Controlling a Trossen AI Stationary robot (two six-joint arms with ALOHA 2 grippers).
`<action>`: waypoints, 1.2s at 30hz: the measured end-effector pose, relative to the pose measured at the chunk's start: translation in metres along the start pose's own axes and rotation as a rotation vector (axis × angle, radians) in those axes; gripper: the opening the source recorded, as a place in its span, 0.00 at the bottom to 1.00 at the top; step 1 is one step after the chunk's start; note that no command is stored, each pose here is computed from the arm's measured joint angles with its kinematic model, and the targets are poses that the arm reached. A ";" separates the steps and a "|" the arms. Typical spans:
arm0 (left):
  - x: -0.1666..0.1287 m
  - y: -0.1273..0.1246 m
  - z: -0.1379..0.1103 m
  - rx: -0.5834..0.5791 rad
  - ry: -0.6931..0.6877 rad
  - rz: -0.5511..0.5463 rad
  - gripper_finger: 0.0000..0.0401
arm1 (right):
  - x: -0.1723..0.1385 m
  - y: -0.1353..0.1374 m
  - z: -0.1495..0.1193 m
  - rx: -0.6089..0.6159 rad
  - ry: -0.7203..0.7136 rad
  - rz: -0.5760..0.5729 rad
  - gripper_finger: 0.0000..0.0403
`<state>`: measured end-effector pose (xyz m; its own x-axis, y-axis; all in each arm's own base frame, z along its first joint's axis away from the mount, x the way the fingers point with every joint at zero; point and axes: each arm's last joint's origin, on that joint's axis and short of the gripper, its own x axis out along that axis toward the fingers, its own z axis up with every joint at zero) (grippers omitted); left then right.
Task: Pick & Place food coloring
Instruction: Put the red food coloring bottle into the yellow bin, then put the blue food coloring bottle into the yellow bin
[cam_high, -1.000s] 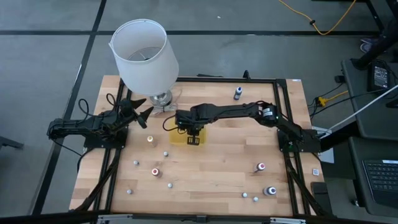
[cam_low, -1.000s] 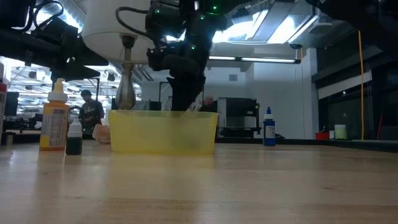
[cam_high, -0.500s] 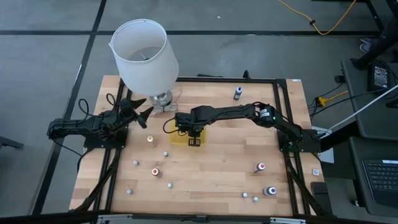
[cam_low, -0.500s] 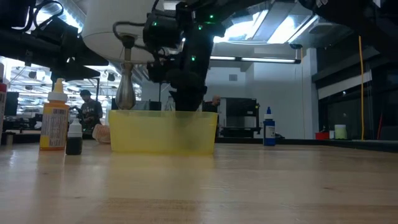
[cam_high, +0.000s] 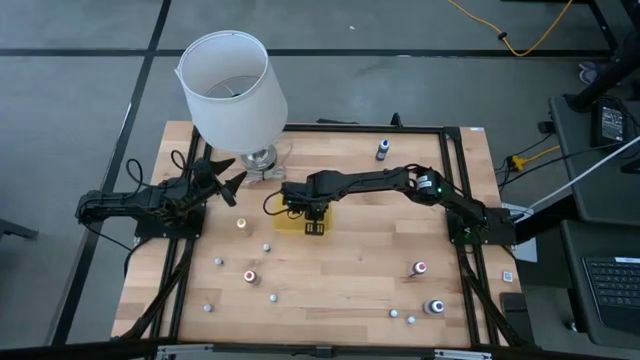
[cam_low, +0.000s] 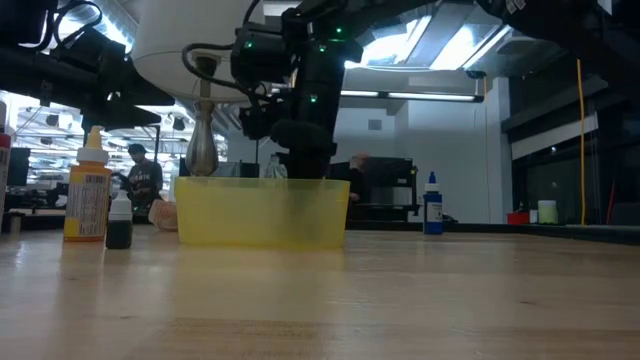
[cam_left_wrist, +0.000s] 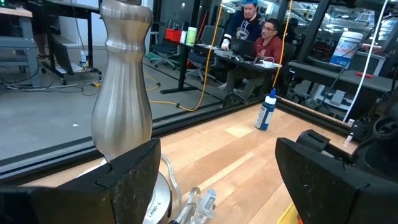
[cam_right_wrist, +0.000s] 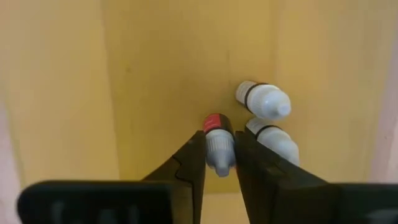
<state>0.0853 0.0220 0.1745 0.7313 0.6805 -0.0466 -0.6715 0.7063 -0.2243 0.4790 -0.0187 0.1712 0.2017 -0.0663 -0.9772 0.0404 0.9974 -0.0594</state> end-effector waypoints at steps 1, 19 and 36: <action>0.000 0.000 0.000 0.000 0.000 0.000 0.78 | 0.000 0.000 0.000 0.003 0.000 0.000 0.22; 0.000 0.000 0.000 0.000 0.000 0.000 0.78 | -0.004 -0.002 0.000 0.030 0.003 -0.054 0.38; 0.000 0.000 0.000 0.000 0.000 0.000 0.78 | -0.060 -0.004 0.011 0.078 -0.009 -0.054 0.38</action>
<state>0.0853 0.0220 0.1745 0.7314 0.6804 -0.0466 -0.6714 0.7063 -0.2243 0.4772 -0.0191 0.2321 0.2060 -0.1209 -0.9711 0.1279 0.9872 -0.0958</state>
